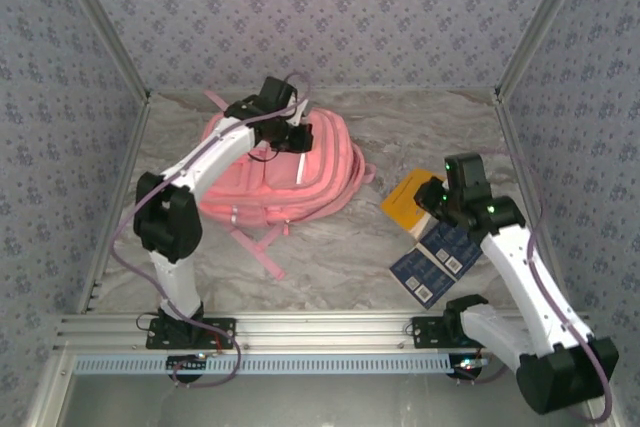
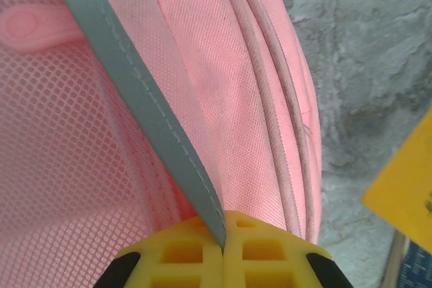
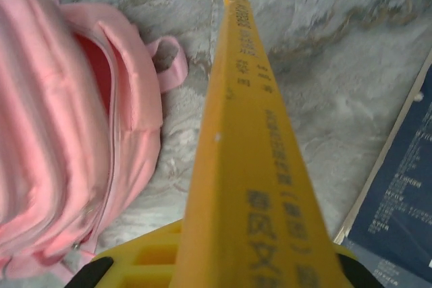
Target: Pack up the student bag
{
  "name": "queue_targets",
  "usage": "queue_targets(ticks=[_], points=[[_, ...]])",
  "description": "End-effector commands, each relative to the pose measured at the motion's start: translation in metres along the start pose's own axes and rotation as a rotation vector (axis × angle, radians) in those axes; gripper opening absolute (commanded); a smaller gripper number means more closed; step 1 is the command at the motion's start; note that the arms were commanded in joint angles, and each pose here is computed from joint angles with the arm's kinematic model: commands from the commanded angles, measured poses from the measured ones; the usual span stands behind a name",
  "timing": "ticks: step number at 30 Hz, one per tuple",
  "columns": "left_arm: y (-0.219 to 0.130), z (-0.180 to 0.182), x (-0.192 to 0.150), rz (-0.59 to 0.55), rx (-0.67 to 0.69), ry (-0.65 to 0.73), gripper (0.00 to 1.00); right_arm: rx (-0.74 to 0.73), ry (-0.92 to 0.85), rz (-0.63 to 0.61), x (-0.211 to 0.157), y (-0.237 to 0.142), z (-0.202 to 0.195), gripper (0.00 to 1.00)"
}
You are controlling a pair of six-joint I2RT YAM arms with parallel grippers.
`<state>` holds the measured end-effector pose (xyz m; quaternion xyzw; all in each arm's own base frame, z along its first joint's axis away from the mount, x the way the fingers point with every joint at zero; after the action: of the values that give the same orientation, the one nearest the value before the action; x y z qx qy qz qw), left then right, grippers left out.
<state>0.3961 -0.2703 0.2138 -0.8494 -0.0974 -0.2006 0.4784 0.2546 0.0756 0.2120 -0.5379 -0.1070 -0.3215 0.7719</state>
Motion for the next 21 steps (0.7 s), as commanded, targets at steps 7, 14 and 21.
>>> queue_targets(ticks=[7, 14, 21], points=[[-0.071, -0.038, -0.002, -0.079, -0.177, 0.012, 0.00, 0.079, -0.211, -0.016, 0.037, -0.017, 0.035, 0.00], [-0.108, -0.042, -0.001, -0.118, -0.322, -0.015, 0.00, 0.553, -0.258, 0.067, 0.018, -0.034, 0.093, 0.00], [-0.159, -0.054, -0.002, -0.134, -0.456, 0.017, 0.00, 0.751, -0.177, 0.063, 0.015, -0.014, 0.119, 0.00]])
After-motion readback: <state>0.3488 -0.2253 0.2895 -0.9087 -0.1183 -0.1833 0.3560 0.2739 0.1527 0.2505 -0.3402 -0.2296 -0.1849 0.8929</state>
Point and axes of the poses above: each hand's point on the last joint's axis, 136 mm out from that joint toward the fingers, its own y axis out along the fingers, its own z axis along the line the jaws close on, x = y × z, the point moved 2 cm from there along -y, back along the fingers, and after that the axes turned 9 degrees about -y, right-handed, at the moved point
